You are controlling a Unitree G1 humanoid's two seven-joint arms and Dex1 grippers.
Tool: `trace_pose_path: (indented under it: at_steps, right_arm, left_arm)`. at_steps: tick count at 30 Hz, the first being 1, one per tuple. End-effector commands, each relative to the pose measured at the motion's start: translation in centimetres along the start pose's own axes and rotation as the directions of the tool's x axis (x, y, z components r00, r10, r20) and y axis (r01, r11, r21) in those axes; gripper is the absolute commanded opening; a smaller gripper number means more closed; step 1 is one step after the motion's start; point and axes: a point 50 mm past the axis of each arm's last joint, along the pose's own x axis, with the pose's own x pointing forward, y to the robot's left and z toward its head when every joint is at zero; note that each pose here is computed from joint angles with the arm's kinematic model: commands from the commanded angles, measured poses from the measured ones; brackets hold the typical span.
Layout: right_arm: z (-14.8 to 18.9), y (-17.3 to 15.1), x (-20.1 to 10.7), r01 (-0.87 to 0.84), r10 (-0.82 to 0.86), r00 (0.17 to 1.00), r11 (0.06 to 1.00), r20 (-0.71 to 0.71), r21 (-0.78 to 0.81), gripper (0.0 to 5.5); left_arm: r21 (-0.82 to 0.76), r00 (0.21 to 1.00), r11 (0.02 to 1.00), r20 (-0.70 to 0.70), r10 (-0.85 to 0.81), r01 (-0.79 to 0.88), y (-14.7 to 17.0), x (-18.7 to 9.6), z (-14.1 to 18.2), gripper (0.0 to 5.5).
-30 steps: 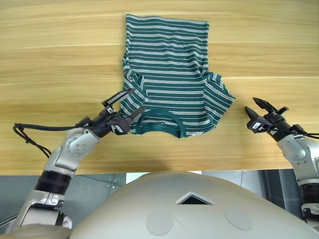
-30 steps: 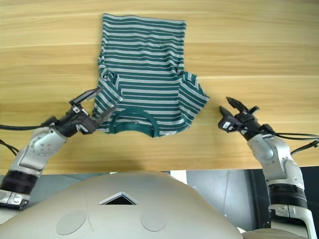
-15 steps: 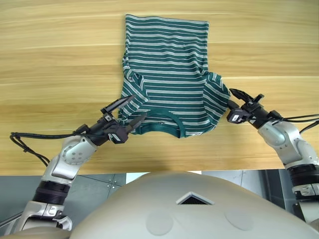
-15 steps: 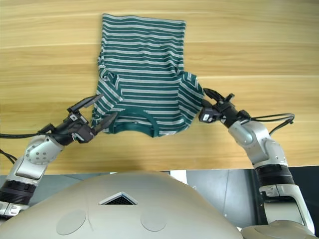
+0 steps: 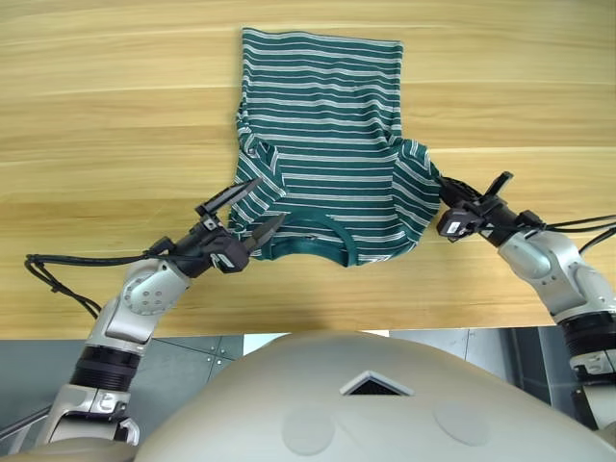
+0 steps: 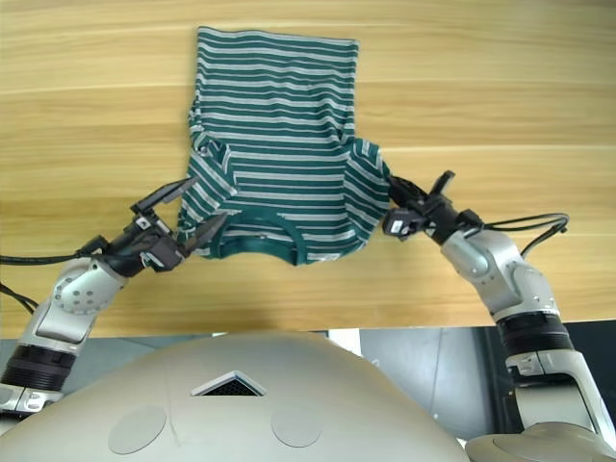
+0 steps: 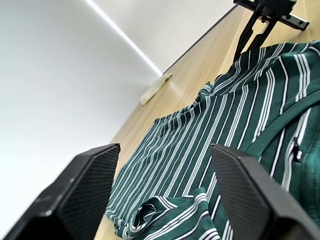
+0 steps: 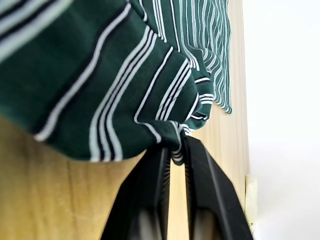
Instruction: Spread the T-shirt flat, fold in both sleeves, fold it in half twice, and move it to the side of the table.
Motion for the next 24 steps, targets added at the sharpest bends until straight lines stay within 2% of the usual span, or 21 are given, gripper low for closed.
trace_pose_path:
  at_steps: [1,5,10,19,24]
  right_arm:
    - [0.6,2.7,0.1,-0.058,0.058,0.998,0.997,0.002,0.055,0.01]
    - [1.8,0.4,0.8,0.105,-0.112,0.991,0.989,0.067,0.100,0.01]
    - [3.2,-0.9,1.7,0.188,-0.209,0.968,0.971,0.139,0.151,0.01]
    - [6.9,-2.5,3.6,0.203,-0.275,0.911,0.948,0.308,0.246,0.01]
    - [7.9,-1.5,4.3,0.141,-0.221,0.910,0.960,0.350,0.240,0.01]
  left_arm:
    - [0.001,1.000,1.000,0.001,0.019,-0.019,0.4,-0.1,-0.2,3.37]
    - [-0.002,0.999,0.999,0.007,0.034,-0.034,0.4,0.1,-0.3,3.37]
    - [-0.009,0.999,0.999,0.007,0.044,-0.044,0.4,0.3,-0.5,3.37]
    - [-0.025,0.999,0.998,0.001,0.049,-0.049,0.2,0.8,-1.2,3.37]
    - [-0.033,0.999,0.999,0.006,0.039,-0.039,-0.1,1.0,-1.3,3.37]
